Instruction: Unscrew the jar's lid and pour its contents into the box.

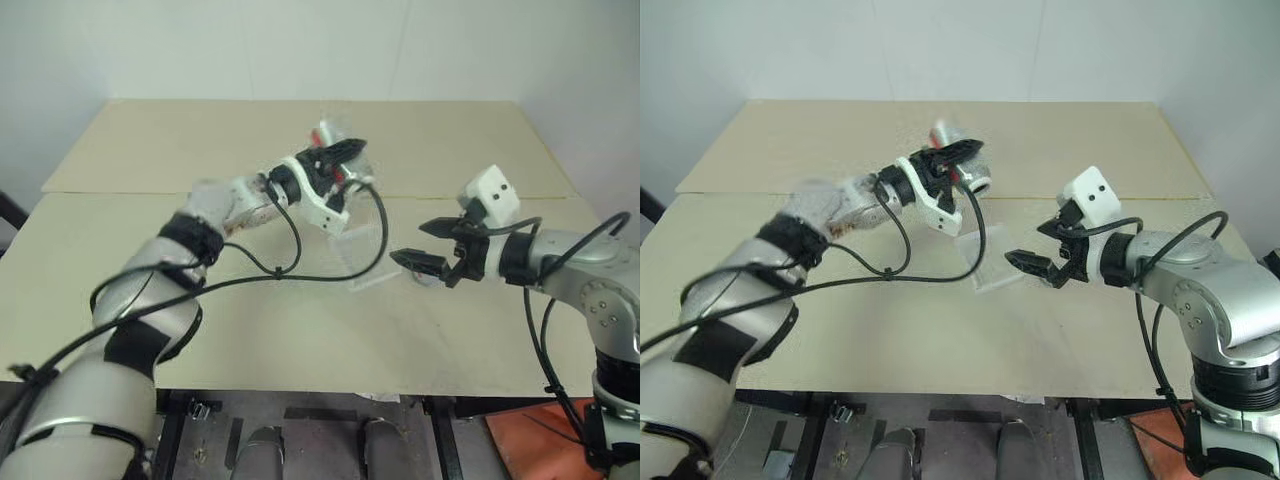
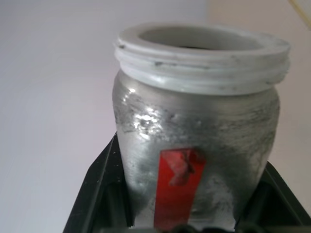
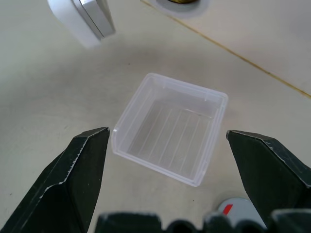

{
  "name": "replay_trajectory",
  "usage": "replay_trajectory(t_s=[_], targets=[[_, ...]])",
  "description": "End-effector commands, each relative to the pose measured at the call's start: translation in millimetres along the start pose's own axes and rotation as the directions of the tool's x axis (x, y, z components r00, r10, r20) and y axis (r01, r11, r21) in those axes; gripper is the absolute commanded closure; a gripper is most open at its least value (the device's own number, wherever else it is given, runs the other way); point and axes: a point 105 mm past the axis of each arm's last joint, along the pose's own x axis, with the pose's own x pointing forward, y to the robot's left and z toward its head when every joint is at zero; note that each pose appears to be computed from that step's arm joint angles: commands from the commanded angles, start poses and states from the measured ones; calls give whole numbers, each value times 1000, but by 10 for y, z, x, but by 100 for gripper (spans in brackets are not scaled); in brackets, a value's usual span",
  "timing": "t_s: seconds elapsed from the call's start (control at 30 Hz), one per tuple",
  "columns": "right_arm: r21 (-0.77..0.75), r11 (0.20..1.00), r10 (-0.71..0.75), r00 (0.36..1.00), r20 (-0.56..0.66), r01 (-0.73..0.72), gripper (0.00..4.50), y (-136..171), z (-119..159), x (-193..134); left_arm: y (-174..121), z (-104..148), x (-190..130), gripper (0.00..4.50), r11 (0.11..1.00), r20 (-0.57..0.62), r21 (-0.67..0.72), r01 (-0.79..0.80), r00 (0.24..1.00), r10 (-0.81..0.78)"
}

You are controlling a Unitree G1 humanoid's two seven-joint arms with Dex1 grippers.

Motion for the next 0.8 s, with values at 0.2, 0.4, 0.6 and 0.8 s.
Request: replay_trajectory(t_s=[0.2,0.4,0.6,0.8], targets=[[-61,998,27,998,54,-24,2,82,205,-41,-168,309,155,255,952,230,306,23,968,-98],[-60,998,32,996,85,-27,2,155,229,-61,-72,302,271,255,957,196,290,-8,979,-51],[-61,998,28,995,92,-22,2,160,228,-62,-75,255,235,255,968,165,252,-10,986,-33],[-104,995,11,993,114,1,2,135,245,-89,-91,-31,59,255,994,-46,-107,16,999,-21]])
